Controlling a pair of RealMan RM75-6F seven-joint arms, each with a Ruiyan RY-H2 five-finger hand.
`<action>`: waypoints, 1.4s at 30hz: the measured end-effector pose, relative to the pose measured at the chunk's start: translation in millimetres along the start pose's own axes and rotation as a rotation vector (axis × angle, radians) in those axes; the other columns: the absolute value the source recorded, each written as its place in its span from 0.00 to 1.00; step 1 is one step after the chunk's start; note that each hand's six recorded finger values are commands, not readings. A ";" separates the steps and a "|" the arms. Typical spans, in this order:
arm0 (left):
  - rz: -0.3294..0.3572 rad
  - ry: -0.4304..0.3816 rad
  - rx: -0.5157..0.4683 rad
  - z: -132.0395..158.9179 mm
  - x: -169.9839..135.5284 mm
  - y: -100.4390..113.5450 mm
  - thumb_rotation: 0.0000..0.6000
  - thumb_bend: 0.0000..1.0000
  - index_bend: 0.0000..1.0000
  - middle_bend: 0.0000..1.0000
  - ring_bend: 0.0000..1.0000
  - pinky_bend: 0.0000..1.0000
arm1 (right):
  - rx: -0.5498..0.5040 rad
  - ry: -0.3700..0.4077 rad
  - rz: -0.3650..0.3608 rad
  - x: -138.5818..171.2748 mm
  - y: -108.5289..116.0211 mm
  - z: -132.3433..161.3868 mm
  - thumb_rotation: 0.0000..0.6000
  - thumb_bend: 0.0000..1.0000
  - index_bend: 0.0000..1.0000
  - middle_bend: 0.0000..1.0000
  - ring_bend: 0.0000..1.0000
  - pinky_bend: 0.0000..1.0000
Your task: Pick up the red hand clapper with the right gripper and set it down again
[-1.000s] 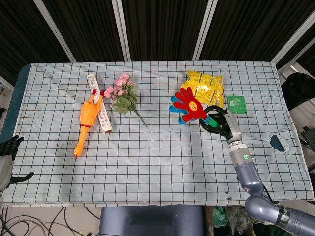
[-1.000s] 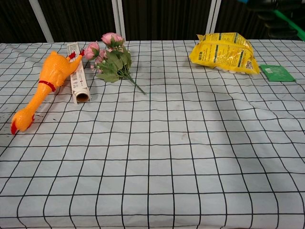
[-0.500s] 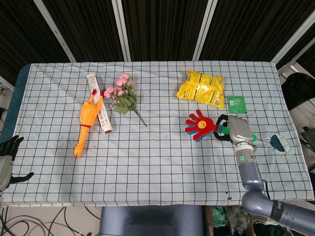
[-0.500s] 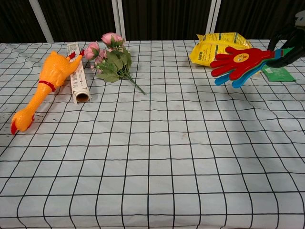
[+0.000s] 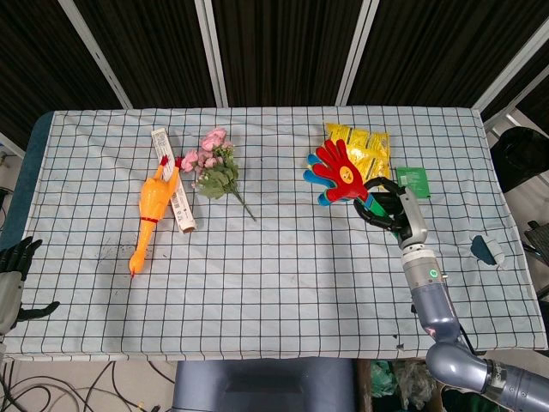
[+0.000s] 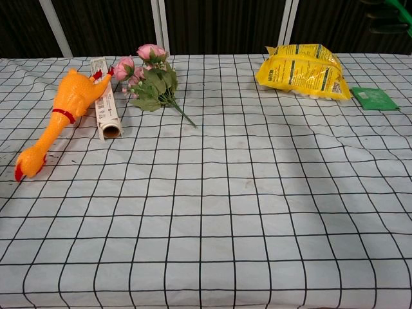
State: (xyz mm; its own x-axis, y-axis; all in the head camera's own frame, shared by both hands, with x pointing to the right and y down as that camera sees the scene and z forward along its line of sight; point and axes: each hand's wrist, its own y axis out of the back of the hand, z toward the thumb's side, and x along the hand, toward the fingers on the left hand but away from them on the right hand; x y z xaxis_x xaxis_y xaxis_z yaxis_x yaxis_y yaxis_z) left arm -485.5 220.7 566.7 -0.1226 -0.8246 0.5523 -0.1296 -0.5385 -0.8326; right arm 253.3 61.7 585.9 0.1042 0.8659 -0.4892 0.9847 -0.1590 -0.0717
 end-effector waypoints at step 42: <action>-0.003 0.000 -0.007 0.2 -0.2 -0.3 1.00 0.00 0.00 0.00 0.00 0.00 | 0.260 0.085 0.016 10.1 0.1 -4.3 1.00 0.70 0.88 0.94 1.00 0.96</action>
State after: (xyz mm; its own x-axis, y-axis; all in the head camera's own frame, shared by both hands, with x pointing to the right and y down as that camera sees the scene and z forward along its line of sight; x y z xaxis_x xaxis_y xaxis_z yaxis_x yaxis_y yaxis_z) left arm -485.3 221.0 566.8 -0.1219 -0.8229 0.5549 -0.1368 -0.5398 -0.8306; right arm 255.1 72.5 584.6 0.1418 0.8974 -0.4179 0.9150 -0.2799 -0.2906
